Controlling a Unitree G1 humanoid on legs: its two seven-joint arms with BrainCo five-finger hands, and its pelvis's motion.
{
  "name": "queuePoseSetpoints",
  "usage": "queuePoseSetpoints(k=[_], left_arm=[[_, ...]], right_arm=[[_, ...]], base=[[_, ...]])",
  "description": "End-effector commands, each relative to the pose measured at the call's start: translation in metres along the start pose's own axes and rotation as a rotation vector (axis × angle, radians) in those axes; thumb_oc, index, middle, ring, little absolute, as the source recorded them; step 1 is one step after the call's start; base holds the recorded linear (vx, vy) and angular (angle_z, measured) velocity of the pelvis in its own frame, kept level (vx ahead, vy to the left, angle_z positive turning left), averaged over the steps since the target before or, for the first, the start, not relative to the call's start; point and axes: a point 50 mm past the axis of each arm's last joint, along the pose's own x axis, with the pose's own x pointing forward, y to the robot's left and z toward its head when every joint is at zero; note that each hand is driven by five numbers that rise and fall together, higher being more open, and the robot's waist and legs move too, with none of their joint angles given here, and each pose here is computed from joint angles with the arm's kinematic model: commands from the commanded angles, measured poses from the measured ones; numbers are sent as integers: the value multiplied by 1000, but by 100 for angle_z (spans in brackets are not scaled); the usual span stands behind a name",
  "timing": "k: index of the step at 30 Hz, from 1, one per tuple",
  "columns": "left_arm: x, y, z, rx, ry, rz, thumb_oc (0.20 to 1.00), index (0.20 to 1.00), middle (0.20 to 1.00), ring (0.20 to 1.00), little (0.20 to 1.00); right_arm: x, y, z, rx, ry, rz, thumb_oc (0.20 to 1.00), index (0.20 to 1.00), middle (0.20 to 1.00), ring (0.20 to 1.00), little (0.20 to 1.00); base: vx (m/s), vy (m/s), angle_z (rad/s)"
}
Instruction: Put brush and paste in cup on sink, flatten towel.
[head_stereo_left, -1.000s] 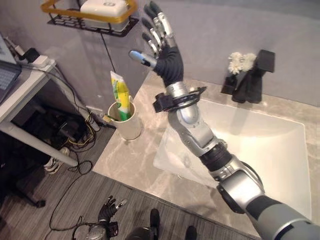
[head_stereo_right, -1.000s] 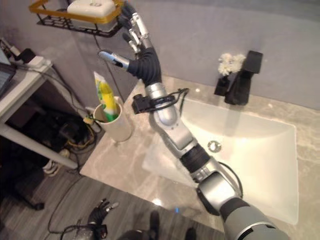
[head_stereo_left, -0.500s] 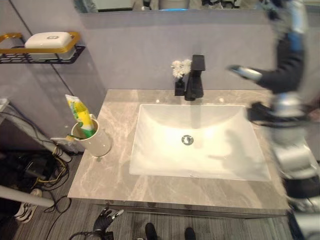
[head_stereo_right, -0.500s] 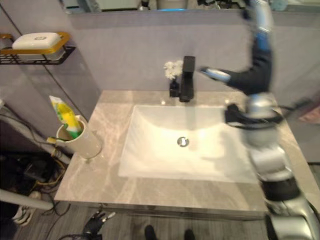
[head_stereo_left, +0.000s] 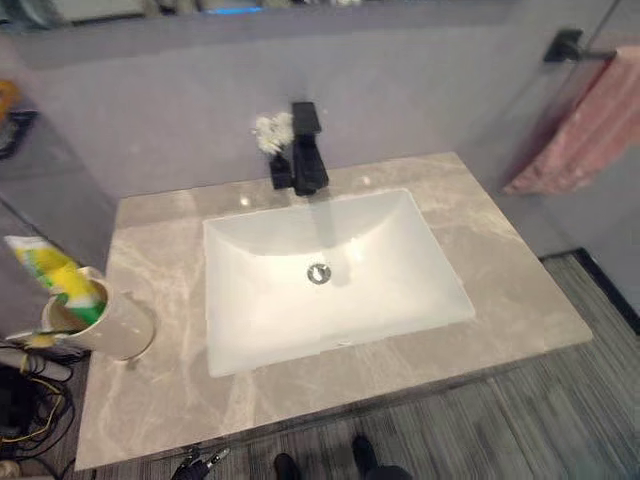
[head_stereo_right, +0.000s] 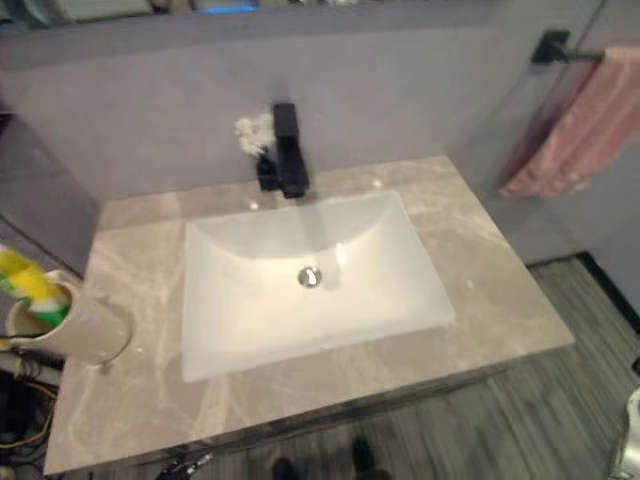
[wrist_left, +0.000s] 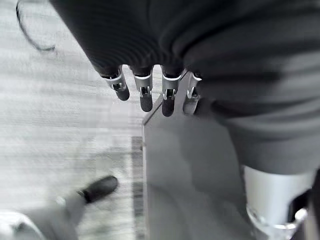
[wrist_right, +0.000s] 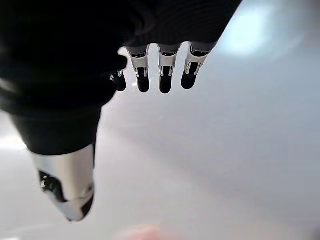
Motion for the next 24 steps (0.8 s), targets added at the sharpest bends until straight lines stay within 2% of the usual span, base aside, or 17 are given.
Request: queuePoseSetpoints(k=[1, 3, 6, 8, 11, 14, 15, 16, 17, 18, 20, 24], left_arm=[[11, -9, 85, -94, -275, -23, 1000, 1000, 1000, 1000, 1000], [12, -11, 86, -80, -268, -29, 1000, 1000, 1000, 1000, 1000], [13, -11, 84, -82, -255, -17, 1000, 1000, 1000, 1000, 1000], [15, -9, 89, -88, -256, -6, 1000, 1000, 1000, 1000, 1000], [16, -15, 99, -82, -265, -33, 1000, 1000, 1000, 1000, 1000], [16, -21, 112, -72, -299, -80, 1000, 1000, 1000, 1000, 1000], [15, -19, 118, -79, -325, -95, 1000, 1000, 1000, 1000, 1000], [15, -19, 118, -79, -325, -95, 1000, 1000, 1000, 1000, 1000], [15, -19, 117, -70, -325, -112, 1000, 1000, 1000, 1000, 1000], [15, -19, 117, -71, -325, -112, 1000, 1000, 1000, 1000, 1000], [13, -26, 111, -45, -317, -163, 1000, 1000, 1000, 1000, 1000], [10, -49, 103, 25, -316, -221, 1000, 1000, 1000, 1000, 1000]], right_arm=[[12, -24, -22, 24, 136, -114, 1000, 1000, 1000, 1000, 1000], [-9, -56, -74, -25, 381, -204, 1000, 1000, 1000, 1000, 1000], [-19, -60, -94, -39, 503, -184, 1000, 1000, 1000, 1000, 1000], [-35, -52, -113, -103, 617, -98, 1000, 1000, 1000, 1000, 1000], [-66, -55, -140, -314, 773, 97, 1000, 1000, 1000, 1000, 1000], [-99, -52, -160, -693, 850, 491, 1000, 1000, 1000, 1000, 1000], [-102, -32, -158, -849, 751, 748, 1000, 1000, 1000, 1000, 1000], [-102, -32, -158, -849, 750, 749, 1000, 1000, 1000, 1000, 1000], [-111, -19, -158, -859, 726, 866, 1000, 1000, 1000, 1000, 1000], [-111, -19, -158, -859, 726, 866, 1000, 1000, 1000, 1000, 1000], [-134, -2, -159, -818, 701, 1026, 1000, 1000, 1000, 1000, 1000], [-164, 10, -161, -755, 699, 1116, 1000, 1000, 1000, 1000, 1000]], base=[[-31, -112, -3], [65, -105, 49], [-8, -109, 64], [-159, -235, 14], [-204, -338, 25], [-238, -288, 95], [-230, -208, 93], [-303, -202, 76], [-154, -89, 58], [-218, -122, 40], [-207, -102, 56], [-96, -14, 131]])
